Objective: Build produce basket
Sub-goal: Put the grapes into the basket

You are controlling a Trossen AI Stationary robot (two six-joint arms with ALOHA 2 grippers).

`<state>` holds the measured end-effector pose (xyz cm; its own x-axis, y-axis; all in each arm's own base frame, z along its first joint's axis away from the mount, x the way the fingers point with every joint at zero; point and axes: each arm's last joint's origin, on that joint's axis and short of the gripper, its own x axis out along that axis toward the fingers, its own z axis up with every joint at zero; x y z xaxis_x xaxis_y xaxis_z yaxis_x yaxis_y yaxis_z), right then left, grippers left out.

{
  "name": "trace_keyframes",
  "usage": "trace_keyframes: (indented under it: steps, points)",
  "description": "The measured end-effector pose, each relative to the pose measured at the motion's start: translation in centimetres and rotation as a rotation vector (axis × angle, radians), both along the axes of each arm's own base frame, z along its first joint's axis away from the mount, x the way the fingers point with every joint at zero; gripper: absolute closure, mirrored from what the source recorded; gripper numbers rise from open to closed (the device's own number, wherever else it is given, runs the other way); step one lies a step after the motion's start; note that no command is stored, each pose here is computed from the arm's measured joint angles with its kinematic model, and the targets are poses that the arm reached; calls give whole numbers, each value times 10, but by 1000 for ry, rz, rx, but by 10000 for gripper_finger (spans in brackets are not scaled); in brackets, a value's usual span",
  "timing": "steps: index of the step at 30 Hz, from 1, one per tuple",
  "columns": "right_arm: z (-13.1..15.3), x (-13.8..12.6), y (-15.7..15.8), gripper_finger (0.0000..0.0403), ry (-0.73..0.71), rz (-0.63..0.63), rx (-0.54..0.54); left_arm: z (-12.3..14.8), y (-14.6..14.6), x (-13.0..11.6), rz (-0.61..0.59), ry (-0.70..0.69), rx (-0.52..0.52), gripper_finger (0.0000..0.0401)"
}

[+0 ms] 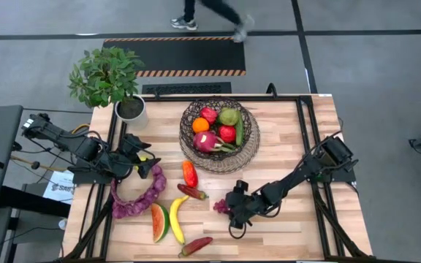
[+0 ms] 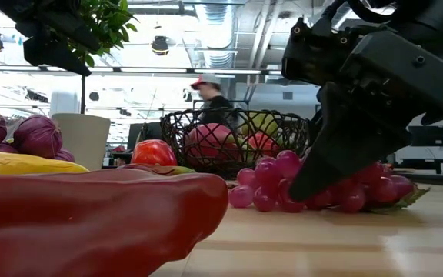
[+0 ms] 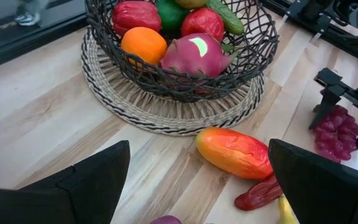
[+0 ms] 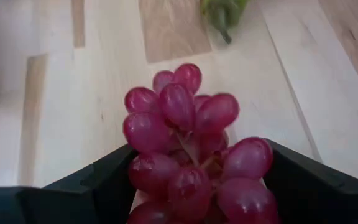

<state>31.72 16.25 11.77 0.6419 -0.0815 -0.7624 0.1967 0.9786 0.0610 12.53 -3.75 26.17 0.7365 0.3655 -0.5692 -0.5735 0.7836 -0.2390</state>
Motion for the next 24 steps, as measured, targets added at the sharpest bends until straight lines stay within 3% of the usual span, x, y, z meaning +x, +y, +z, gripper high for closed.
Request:
trace_keyframes:
  steps: [13,24]
  points:
    - [-1,-1,0,162,9,-18,14,0,0,0,1,0,0,33]
    - [22,10,1,223,-112,-24,73,0,0,0,-1,0,-2,33]
